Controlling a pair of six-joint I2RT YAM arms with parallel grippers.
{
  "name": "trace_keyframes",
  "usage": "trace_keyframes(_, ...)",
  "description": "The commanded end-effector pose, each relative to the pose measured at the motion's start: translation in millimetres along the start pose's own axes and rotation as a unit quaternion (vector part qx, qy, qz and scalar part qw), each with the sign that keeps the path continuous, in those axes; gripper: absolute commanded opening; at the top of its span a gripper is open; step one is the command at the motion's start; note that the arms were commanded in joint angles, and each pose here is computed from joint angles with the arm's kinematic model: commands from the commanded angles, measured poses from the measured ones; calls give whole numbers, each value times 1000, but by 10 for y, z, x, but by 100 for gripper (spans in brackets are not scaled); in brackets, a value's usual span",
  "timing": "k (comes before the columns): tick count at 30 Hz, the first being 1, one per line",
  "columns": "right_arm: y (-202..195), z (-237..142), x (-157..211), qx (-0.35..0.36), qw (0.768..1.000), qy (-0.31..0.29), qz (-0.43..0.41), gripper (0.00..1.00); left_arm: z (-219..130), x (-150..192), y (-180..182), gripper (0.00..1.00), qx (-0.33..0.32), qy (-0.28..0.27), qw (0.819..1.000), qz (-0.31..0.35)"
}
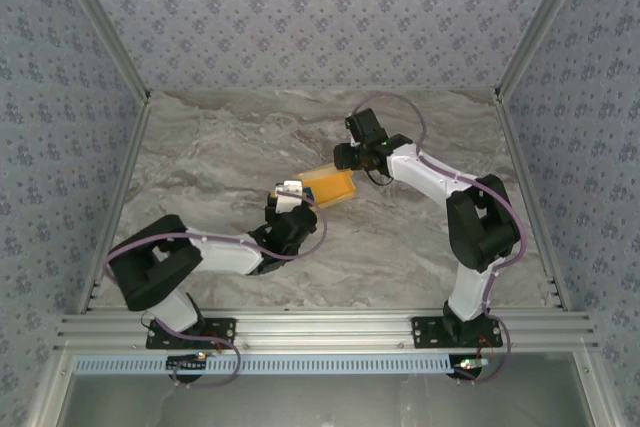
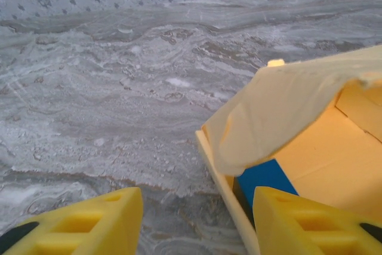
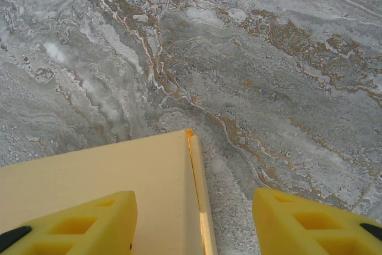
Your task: Fold the paper box
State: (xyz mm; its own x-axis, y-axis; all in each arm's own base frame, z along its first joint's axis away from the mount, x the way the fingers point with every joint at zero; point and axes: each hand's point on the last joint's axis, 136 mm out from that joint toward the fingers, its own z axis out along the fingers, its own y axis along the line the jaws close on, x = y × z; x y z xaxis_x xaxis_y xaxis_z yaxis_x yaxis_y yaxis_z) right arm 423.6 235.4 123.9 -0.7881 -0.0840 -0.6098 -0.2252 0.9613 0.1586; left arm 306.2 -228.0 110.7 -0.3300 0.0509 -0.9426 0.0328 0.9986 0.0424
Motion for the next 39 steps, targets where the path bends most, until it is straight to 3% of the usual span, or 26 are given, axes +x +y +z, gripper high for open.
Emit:
trace_keyframes(1, -62, -22, 100, 10, 1000, 17, 4, 55, -157, 65, 56, 55, 32, 33, 999, -1)
trace_keyframes(8, -51, -46, 73, 8, 1000, 13, 1, 55, -455, 38, 209, 61, 99, 81, 992, -2)
trace_keyframes(12, -41, -40, 58, 7, 1000, 11, 1, 55, -431, 8, 416, 60, 107, 111, 987, -43)
trace_keyframes(20, -20, -23, 45, 7, 1000, 12, -2, 55, -3, 3, 607, 54, 109, 156, 973, -127)
trace_keyframes(28, -32, -30, 36, 11, 1000, 13, -4, 55, 453, 68, 301, 51, 148, 201, 955, -159)
trace_keyframes(39, -17, -17, 50, 9, 1000, 14, -6, 55, 664, 100, 124, 52, 163, 210, 949, -170)
